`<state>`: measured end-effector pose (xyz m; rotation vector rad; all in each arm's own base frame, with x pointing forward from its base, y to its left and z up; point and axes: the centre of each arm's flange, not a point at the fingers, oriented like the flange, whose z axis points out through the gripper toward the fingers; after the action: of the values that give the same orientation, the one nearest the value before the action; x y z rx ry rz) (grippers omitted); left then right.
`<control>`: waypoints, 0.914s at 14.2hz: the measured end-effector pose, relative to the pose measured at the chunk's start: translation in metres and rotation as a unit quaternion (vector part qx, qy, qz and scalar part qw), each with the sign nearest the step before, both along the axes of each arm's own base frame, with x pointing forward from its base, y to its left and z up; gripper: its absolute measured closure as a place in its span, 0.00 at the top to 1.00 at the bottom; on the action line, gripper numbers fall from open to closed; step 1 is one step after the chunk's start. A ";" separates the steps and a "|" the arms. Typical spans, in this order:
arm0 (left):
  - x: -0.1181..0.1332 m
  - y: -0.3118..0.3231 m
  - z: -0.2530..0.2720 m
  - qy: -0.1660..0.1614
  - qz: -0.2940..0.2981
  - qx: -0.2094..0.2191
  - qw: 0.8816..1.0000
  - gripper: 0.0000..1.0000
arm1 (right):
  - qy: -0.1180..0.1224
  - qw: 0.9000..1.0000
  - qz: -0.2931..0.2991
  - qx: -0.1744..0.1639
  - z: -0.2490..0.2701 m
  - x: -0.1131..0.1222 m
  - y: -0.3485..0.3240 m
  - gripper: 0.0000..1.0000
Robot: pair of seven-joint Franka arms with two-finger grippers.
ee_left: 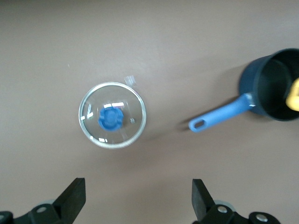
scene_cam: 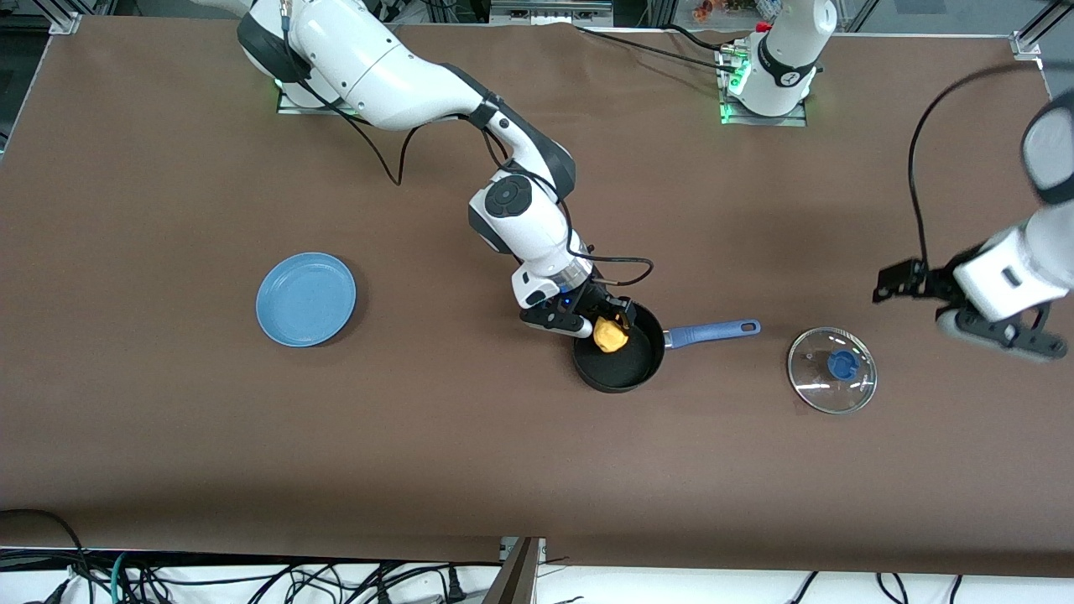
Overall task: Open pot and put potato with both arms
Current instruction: 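Lower the potato with the right gripper while the left gripper releases the lid, then open the right gripper and raise it away from the saucepan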
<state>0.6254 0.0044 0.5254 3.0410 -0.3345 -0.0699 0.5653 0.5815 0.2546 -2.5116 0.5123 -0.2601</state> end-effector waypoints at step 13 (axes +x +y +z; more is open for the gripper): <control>-0.065 -0.083 0.059 0.022 0.106 0.069 0.992 1.00 | 0.071 0.981 0.082 -0.158 0.094 0.042 -0.070 1.00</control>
<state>0.5605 -0.0791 0.5841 3.1852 -0.0017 -0.1522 0.6070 0.5114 0.3489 -2.8798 0.3352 -0.1049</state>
